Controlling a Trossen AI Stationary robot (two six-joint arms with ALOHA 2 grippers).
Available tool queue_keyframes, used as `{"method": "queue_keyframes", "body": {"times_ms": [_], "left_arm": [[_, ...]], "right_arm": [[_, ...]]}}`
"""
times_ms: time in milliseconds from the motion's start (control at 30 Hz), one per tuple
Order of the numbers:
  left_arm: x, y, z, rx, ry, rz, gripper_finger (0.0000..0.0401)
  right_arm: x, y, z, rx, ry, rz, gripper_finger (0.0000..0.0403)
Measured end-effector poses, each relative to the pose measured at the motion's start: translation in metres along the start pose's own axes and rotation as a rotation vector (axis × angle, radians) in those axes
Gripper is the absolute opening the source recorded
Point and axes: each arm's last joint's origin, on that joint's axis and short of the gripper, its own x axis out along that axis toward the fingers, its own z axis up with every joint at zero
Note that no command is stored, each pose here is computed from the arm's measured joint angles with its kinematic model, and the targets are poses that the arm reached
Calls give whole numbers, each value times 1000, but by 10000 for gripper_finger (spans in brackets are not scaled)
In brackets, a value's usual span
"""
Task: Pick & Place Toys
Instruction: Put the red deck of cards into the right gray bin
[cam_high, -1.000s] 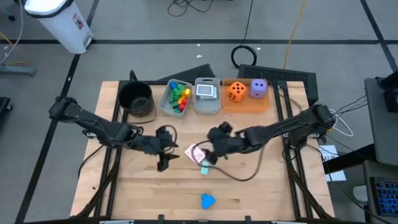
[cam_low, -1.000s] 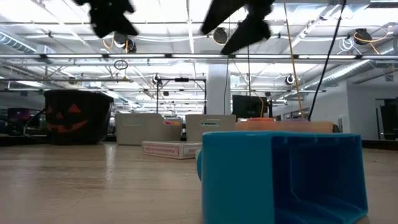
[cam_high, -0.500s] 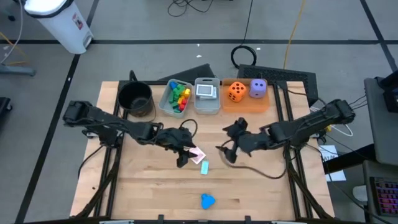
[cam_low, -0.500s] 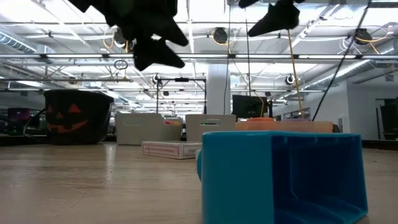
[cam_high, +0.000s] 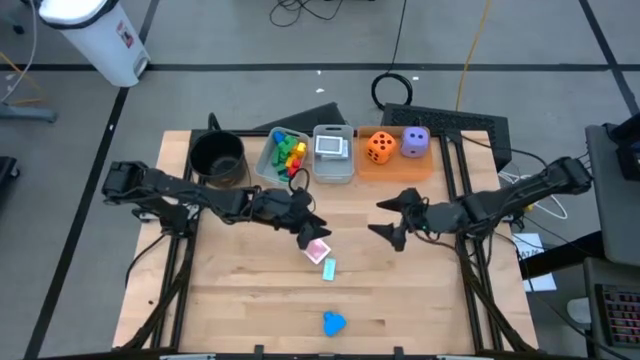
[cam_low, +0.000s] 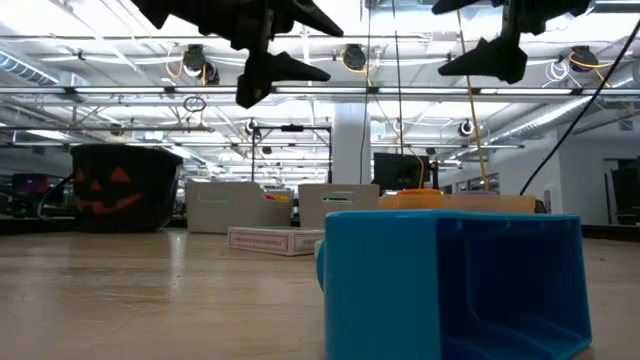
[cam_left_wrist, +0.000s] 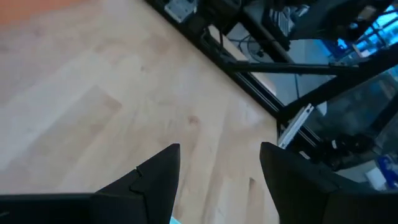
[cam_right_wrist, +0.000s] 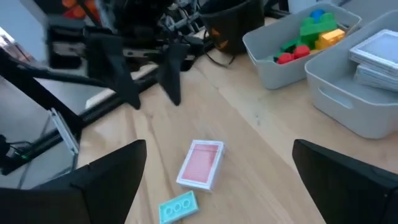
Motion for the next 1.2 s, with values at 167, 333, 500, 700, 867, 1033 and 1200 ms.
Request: {"method": "queue_keyframes", "body": {"times_ms": [167,333,500,700,867,1033,1200], "left_arm": [[0,7,7,54,20,-30,238],[-1,7,7,128,55,-82,307],[-1,-4,7,280,22,-164,391],[-1,-8,3,451,16,-183,374],[0,-12,-1,570,-13,-152,397],[0,-7,3,654,-38,-108,379],[7,2,-11,786,105,-93,385]], "right_arm": [[-7,-1,4,-4,-3,34,393],[-8,-1,4,-22,-2,36,393],[-8,-2,3,-26,24,51,393],[-8,-2,0,-11,56,59,393],[-8,-4,-2,7,76,43,393],[-8,-4,-1,9,73,45,393],[-8,-4,-1,9,74,44,393]]}}
